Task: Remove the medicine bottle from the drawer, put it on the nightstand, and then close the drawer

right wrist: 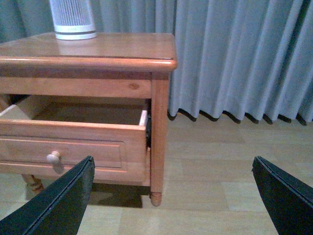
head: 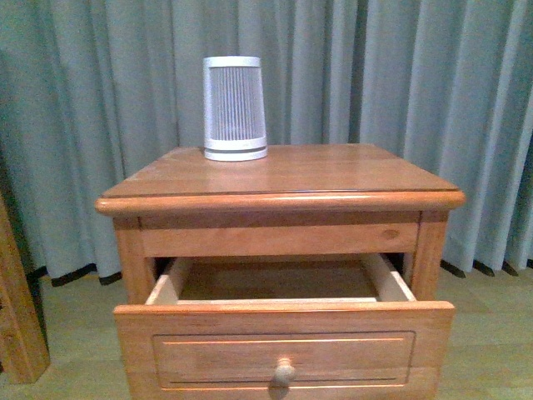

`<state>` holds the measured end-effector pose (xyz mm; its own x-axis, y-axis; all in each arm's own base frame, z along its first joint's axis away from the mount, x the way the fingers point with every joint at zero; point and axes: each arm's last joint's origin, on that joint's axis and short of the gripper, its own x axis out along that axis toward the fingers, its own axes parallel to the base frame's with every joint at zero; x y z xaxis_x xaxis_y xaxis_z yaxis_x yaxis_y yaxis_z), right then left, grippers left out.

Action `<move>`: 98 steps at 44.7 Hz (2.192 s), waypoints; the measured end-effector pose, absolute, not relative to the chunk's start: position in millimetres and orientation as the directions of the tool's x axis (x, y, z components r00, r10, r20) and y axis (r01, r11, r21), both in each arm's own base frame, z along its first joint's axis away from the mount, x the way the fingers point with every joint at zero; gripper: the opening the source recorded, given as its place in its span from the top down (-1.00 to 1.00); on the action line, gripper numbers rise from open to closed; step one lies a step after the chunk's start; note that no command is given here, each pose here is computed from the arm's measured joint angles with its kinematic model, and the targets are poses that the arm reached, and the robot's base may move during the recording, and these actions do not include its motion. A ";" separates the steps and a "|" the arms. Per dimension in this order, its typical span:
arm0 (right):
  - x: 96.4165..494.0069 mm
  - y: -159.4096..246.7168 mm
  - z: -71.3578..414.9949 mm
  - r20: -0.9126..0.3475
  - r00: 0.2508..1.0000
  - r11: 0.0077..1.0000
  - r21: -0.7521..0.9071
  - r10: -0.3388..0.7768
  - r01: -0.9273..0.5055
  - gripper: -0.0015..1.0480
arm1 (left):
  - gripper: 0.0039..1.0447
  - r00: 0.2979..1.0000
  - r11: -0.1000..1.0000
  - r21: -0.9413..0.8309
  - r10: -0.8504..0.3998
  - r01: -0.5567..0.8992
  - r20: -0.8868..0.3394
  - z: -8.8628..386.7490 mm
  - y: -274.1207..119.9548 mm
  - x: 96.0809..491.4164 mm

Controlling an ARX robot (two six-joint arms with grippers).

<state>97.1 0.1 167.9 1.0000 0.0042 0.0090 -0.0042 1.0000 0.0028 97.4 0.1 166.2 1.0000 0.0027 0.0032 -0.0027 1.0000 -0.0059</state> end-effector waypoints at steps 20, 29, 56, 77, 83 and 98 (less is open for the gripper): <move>105.3 -0.2 160.9 -0.187 0.967 0.983 0.024 -0.172 0.179 -0.87 | -0.88 1.000 1.000 -0.005 0.000 0.000 0.003 166.2 0.0 97.4; 144.7 -9.0 190.9 -0.146 0.970 0.980 0.017 -0.195 0.200 -0.87 | -0.88 1.000 1.000 -0.005 0.001 -0.001 0.004 166.2 0.0 97.4; 295.6 66.1 270.3 -0.335 0.942 0.999 0.049 0.001 0.016 -0.87 | -0.88 1.000 1.000 -0.005 0.001 -0.001 0.004 166.2 0.0 97.4; 396.2 103.5 233.3 -0.631 0.772 0.997 -0.032 -0.071 0.065 -0.87 | -0.88 1.000 1.000 -0.005 0.001 -0.001 0.004 166.2 0.0 97.4; 408.3 110.2 216.6 -0.656 0.751 0.998 -0.044 -0.070 0.054 -0.87 | -0.88 1.000 1.000 -0.005 0.000 0.000 0.004 166.2 0.0 97.4; 418.3 115.7 179.3 -0.711 0.698 0.997 -0.070 -0.080 0.044 -0.87 | -0.88 1.000 1.000 -0.005 0.000 0.000 0.004 166.2 0.0 97.4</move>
<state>418.3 115.7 179.3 0.6983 -0.0803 -0.7113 0.0438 0.9966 -0.0695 97.4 0.0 166.2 1.0000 0.0004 0.0036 -0.0004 1.0000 -0.0048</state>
